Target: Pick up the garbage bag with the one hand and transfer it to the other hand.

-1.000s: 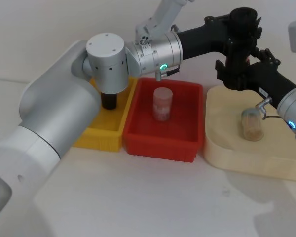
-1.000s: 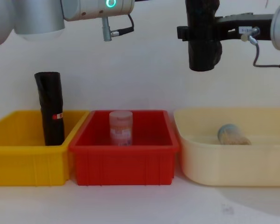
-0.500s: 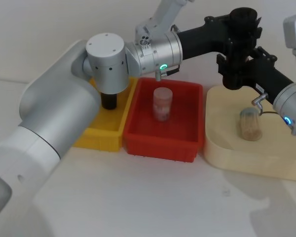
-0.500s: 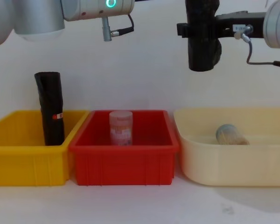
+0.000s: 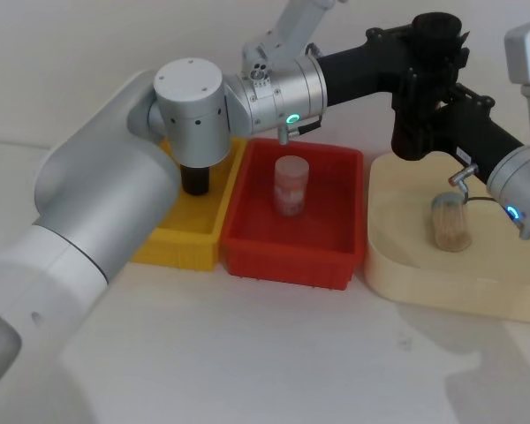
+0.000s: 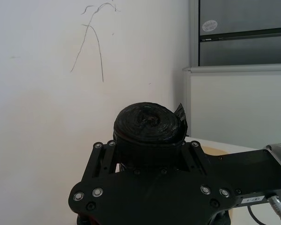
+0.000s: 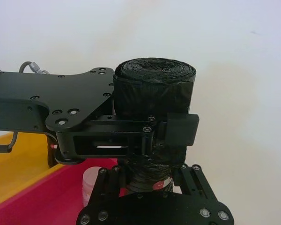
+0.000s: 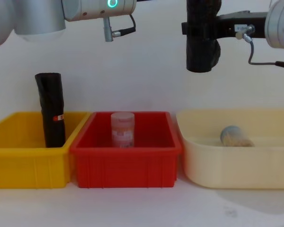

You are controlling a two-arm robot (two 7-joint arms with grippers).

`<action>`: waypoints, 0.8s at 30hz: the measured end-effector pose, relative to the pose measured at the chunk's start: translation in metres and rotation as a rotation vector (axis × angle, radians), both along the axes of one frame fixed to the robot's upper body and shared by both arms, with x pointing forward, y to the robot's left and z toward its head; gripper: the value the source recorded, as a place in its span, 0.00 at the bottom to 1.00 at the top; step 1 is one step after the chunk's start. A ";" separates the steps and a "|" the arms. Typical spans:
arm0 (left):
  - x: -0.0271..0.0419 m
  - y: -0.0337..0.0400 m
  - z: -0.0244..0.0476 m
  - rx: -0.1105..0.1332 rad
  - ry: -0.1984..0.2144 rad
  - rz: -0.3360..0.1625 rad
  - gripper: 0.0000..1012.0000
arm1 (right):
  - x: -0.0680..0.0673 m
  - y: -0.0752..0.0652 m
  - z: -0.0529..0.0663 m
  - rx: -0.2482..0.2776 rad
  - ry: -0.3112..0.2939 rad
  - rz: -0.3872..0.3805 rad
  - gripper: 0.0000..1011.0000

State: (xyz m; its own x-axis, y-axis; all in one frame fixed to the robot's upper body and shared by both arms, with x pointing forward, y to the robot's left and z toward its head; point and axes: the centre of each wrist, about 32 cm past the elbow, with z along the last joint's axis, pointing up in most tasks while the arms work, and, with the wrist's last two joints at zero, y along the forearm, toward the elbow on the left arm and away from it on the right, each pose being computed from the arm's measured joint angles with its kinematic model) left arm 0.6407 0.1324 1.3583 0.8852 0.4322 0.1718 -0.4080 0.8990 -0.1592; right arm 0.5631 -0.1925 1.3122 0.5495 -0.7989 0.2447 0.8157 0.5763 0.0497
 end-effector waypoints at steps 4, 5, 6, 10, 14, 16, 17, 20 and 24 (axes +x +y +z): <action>0.0000 0.0000 0.0000 0.000 0.000 0.000 0.50 | 0.000 0.000 0.000 0.000 0.000 0.000 0.51; 0.0000 0.0000 0.0000 0.000 0.000 0.000 0.50 | 0.000 0.000 0.000 0.000 0.000 0.000 0.51; 0.0000 0.0000 0.0000 0.000 0.000 0.000 0.50 | 0.000 0.000 0.000 0.000 0.000 0.000 0.51; 0.0000 -0.0002 0.0000 0.000 0.000 -0.001 0.55 | 0.000 0.001 0.000 -0.001 -0.001 0.000 0.51; 0.0000 -0.0001 0.0000 0.000 0.000 -0.001 0.68 | 0.000 0.001 0.000 -0.001 -0.001 0.000 0.51; 0.0000 -0.0001 0.0000 0.000 0.000 -0.001 0.74 | 0.000 0.001 0.000 -0.002 -0.001 -0.001 0.51; 0.0000 -0.0001 0.0000 0.000 0.000 -0.001 0.77 | 0.000 0.001 0.000 -0.002 -0.002 -0.002 0.51; 0.0000 -0.0001 -0.0001 0.000 0.000 -0.001 0.86 | 0.000 0.000 0.001 -0.004 -0.006 -0.013 0.51; 0.0000 -0.0001 0.0000 0.000 0.000 0.000 0.95 | -0.002 -0.001 0.001 -0.006 -0.014 -0.039 0.51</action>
